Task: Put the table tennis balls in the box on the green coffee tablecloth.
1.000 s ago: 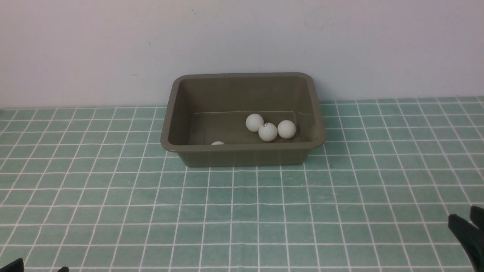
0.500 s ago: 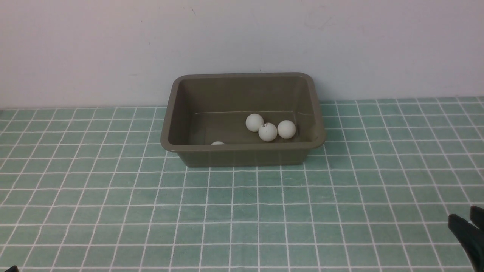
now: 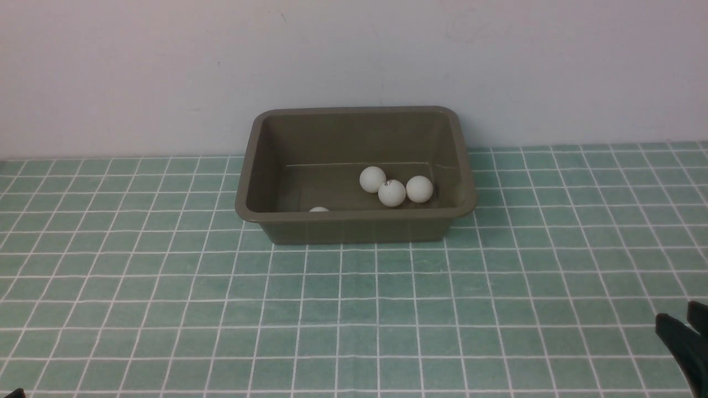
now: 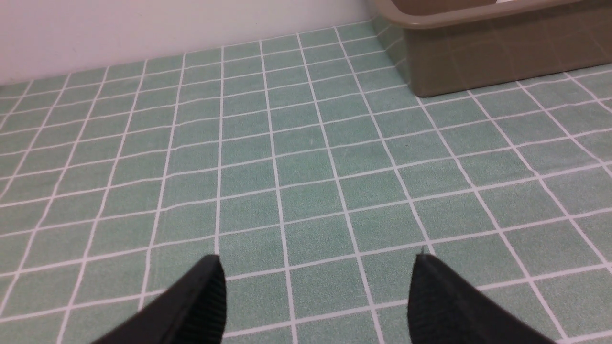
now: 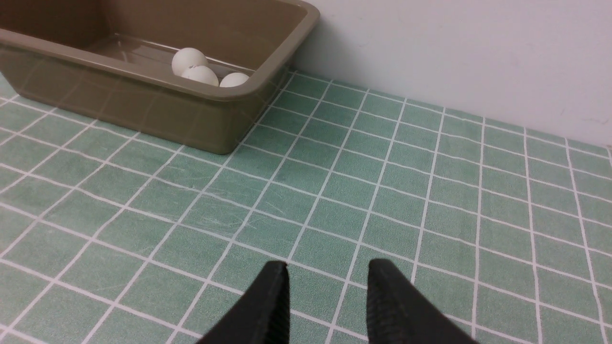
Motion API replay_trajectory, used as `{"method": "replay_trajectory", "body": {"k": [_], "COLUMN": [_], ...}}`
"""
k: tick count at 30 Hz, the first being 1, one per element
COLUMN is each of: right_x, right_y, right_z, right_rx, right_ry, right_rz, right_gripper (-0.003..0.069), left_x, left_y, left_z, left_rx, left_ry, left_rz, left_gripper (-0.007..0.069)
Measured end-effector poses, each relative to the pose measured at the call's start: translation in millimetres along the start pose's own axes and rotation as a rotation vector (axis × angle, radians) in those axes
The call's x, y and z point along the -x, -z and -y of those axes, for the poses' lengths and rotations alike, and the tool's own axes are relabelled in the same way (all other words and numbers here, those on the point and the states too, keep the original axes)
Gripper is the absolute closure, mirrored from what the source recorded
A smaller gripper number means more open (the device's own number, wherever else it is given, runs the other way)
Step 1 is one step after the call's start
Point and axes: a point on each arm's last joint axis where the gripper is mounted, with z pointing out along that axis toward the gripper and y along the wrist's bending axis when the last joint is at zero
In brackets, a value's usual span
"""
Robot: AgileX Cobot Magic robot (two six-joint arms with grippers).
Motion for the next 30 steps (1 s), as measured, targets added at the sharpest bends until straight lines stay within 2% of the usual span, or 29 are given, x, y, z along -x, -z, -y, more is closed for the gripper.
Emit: {"method": "replay_trajectory", "body": {"k": [30], "right_x": [0.0], "right_y": [0.0], "right_z": [-1.9], "right_rx": [0.02], "right_ry": [-0.008], "right_rz": [0.002], "right_gripper": [0.0438], "left_x": [0.0], "left_y": [0.0], "left_z": [-0.1], "left_rx": [0.001], "left_ry": [-0.002], "left_rz": [0.0], "left_gripper": [0.0165]}}
